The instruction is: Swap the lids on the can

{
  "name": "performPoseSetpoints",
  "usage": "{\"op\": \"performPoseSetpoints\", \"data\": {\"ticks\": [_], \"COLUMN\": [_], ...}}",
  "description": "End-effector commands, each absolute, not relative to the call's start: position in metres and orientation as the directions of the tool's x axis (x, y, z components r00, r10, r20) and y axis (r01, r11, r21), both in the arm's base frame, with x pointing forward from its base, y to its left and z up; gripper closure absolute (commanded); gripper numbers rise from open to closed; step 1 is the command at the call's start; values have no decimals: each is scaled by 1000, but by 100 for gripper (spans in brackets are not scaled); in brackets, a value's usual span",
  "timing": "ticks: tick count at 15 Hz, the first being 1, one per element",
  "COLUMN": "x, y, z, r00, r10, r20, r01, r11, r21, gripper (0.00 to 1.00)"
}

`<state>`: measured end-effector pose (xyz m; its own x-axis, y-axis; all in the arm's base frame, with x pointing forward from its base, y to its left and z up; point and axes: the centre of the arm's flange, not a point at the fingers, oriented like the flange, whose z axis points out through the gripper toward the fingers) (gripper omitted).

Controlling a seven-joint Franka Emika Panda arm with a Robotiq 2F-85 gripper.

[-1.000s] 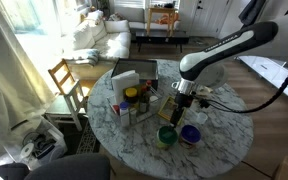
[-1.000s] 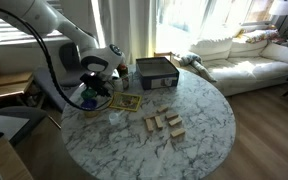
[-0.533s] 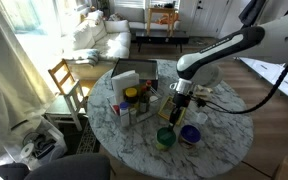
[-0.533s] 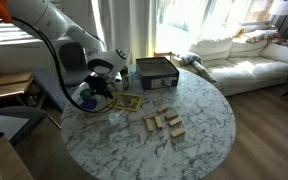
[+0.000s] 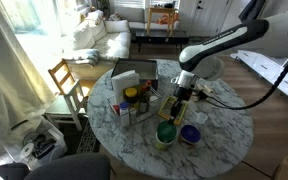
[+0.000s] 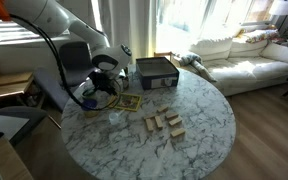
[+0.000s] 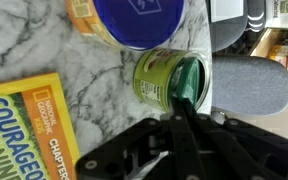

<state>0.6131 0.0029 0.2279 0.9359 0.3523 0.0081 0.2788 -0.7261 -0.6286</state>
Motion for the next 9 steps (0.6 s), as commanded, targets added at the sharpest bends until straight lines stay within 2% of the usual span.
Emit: {"op": "performPoseSetpoints", "data": {"ticks": [1, 3, 4, 8, 9], "x": [604, 596, 618, 611, 610], "y": [-21, -37, -21, -39, -39], "z": [258, 277, 260, 280, 280], "r00": [944, 957, 951, 959, 959], "r10": [320, 252, 296, 252, 252], "r20": [80, 145, 88, 131, 129], "r01": [294, 283, 282, 275, 274], "r11": [-703, -696, -715, -711, -710], "r21": [-647, -660, -639, -648, -649], "gripper": [99, 99, 96, 96, 99]}}
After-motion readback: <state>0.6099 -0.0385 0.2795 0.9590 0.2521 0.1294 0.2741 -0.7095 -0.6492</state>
